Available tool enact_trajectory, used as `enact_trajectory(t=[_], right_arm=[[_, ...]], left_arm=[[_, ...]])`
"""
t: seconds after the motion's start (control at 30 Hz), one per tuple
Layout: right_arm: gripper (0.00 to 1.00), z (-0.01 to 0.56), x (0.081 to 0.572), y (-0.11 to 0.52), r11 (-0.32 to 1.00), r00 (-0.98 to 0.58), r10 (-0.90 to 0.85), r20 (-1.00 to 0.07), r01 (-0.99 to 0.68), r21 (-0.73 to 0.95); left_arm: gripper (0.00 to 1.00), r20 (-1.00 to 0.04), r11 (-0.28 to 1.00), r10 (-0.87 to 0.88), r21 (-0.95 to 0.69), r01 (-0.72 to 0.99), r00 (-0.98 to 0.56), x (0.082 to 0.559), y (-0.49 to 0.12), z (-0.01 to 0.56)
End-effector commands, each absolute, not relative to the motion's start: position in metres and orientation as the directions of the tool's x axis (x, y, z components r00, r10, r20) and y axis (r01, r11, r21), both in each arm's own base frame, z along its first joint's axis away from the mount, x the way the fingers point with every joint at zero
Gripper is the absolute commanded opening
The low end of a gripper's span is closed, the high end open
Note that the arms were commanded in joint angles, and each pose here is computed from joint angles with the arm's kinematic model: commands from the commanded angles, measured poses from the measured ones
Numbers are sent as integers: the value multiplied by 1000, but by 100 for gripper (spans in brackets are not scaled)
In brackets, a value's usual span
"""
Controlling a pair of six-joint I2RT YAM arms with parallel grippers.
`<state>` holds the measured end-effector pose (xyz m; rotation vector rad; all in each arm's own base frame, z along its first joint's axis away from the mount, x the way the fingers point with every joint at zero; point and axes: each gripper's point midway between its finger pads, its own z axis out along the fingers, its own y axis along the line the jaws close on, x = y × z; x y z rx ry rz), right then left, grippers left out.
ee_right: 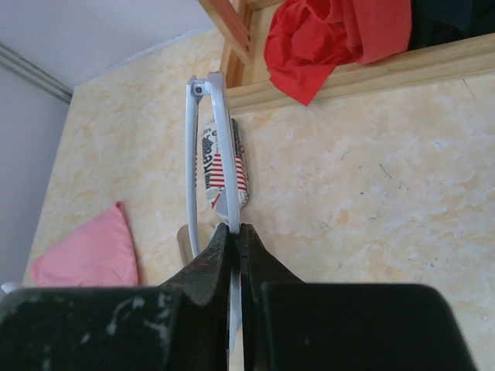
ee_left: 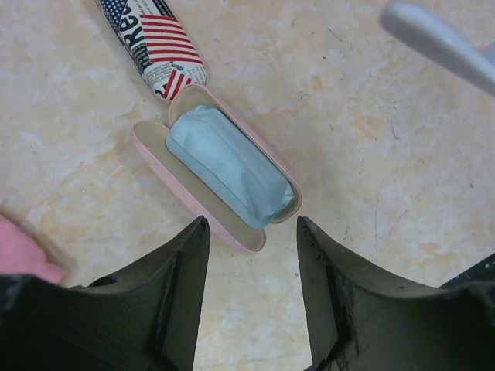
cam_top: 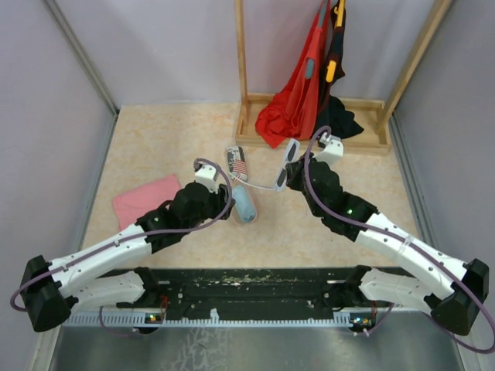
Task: Organize the sunglasses
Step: Fold the sunglasses.
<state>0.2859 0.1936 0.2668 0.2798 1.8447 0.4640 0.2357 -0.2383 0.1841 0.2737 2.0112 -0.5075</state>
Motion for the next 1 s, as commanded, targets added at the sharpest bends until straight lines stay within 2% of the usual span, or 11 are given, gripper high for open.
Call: enact_trajectory(t=[0.0, 0.5, 0.97], right_arm=[[0, 292, 282, 203, 849, -297, 464, -835, -119, 514], [0, 264, 274, 226, 856, -415, 372, -830, -193, 480], [0, 263, 263, 272, 805, -450, 253, -856, -393, 444]], left_arm=[[55, -895, 876, -97, -285, 390, -436, 247, -252, 211], [55, -915, 856, -125, -295, 424, -384, 260, -270, 241], [55, -905, 885, -66, -247, 395, -420, 270, -277, 227]])
